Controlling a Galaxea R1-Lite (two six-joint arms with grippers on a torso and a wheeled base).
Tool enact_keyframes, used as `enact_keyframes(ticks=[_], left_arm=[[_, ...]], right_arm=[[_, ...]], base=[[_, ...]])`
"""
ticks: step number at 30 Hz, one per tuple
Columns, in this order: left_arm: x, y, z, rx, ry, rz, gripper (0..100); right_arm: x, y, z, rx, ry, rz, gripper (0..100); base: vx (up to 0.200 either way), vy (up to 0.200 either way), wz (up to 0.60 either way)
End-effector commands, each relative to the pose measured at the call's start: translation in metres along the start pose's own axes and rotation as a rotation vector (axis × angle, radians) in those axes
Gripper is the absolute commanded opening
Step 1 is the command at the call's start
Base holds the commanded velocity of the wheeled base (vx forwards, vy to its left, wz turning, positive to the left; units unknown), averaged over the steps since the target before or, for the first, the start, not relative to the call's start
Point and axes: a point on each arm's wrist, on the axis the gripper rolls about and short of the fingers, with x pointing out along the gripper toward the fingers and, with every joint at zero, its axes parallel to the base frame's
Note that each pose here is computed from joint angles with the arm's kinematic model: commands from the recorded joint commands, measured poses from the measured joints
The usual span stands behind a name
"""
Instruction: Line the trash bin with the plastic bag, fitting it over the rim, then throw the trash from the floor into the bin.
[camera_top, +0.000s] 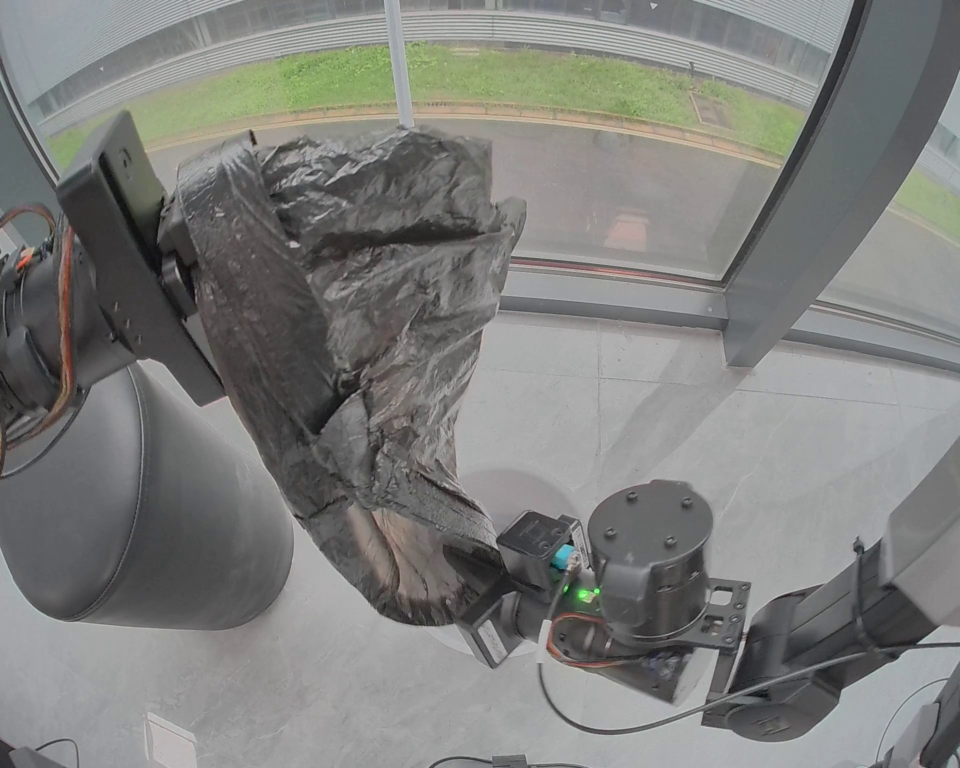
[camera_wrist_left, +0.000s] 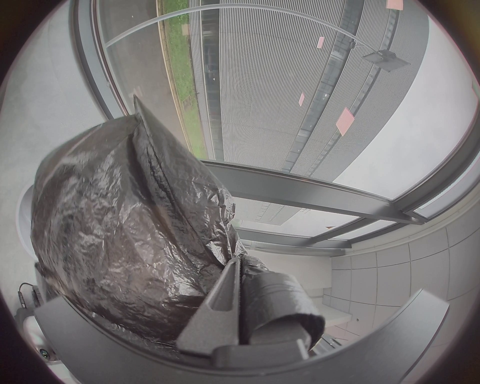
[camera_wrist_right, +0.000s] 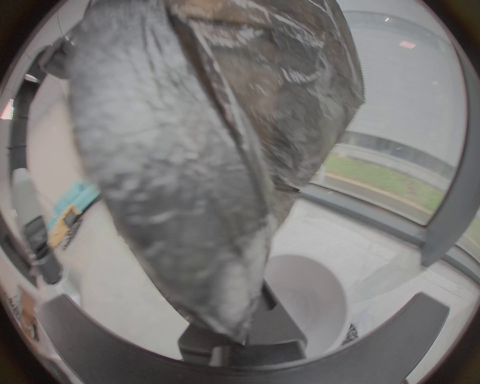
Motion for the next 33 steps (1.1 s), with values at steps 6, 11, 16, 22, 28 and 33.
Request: enact_keyframes(ticks=[6, 11, 16, 22, 28, 33], left_arm=[[-0.040, 0.074, -0.007, -0.033, 0.001, 0.089, 0], [-0.045, 0.093, -0.012, -0.048, 0.026, 0.098, 0], [-0.041, 0.112, -0.012, -0.071, 0.046, 0.112, 0], [-0.033, 0.132, -0.009, -0.104, 0.078, 0.130, 0], [-0.030, 0.145, -0.010, -0.128, 0.103, 0.139, 0], [-0.030, 0.158, -0.013, -0.163, 0.111, 0.169, 0]], right_arm=[[-0.076, -0.064, 0.020, 0.263, 0.146, 0.364, 0], [-0.075, -0.068, 0.016, 0.323, 0.177, 0.424, 0], [-0.067, -0.070, 0.009, 0.357, 0.232, 0.463, 0], [-0.067, -0.071, 0.001, 0.449, 0.308, 0.611, 0], [-0.066, -0.069, -0.004, 0.492, 0.343, 0.695, 0], [-0.058, -0.067, -0.014, 0.521, 0.386, 0.714, 0]], base=[[0.000, 0.000, 0.00], [0.000, 0.000, 0.00], [0.000, 0.000, 0.00], [0.000, 0.000, 0.00], [0.000, 0.000, 0.00], [0.000, 0.000, 0.00]])
